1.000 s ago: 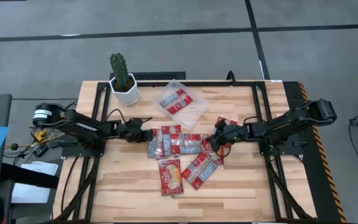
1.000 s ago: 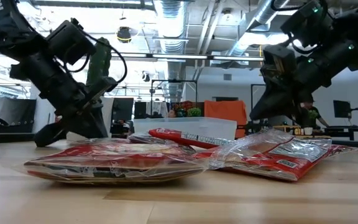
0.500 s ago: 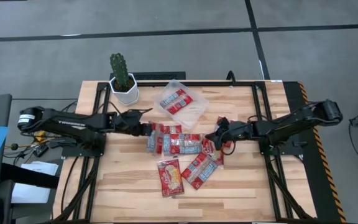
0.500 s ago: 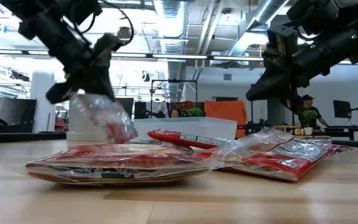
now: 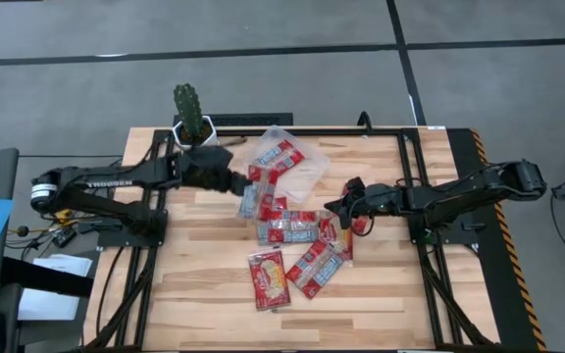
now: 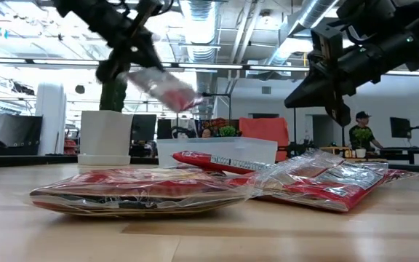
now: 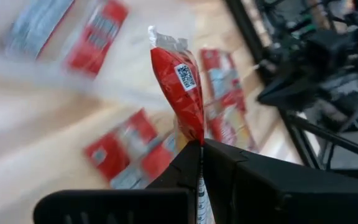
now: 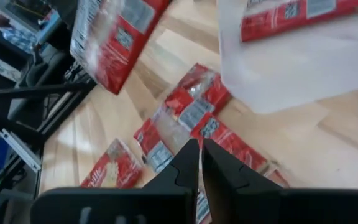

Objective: Sort popcorn bags into baskets
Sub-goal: Put the red popcorn bag into the transparent bin

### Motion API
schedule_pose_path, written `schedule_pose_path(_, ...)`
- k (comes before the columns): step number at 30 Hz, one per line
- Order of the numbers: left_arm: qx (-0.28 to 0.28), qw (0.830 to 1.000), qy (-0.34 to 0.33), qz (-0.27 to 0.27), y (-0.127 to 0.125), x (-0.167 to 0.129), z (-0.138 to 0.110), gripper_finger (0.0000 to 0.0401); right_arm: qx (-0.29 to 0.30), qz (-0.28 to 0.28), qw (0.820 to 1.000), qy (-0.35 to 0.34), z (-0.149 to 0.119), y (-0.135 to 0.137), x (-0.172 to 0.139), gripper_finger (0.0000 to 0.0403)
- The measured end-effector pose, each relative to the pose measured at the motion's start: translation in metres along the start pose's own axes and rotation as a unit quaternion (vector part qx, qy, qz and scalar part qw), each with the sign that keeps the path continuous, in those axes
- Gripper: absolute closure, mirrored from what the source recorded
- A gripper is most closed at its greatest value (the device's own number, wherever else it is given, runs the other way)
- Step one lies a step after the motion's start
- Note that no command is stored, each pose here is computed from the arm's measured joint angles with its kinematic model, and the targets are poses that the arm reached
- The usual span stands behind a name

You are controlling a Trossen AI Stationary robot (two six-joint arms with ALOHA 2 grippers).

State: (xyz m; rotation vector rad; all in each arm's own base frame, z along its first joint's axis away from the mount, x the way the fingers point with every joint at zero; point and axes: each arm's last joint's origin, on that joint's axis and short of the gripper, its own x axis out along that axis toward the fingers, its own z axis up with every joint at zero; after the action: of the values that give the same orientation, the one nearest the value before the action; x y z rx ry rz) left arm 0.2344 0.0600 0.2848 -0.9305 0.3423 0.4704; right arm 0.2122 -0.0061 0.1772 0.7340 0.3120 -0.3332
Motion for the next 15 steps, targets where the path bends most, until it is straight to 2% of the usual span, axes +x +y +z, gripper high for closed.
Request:
schedule_pose_path(6, 0.081, 0.997, -0.002, 0.003, -0.006, 0.023, 0.054, 0.0401, 0.0, -0.005, 1.0, -0.006, 0.003, -0.002, 0.0, 0.0356)
schedule_pose_path(15, 0.194, 0.979, 0.065, 0.004, 0.003, 0.1, 0.116, 0.0401, 0.004, -0.006, 1.0, -0.006, 0.003, -0.003, 0.0, 0.0356)
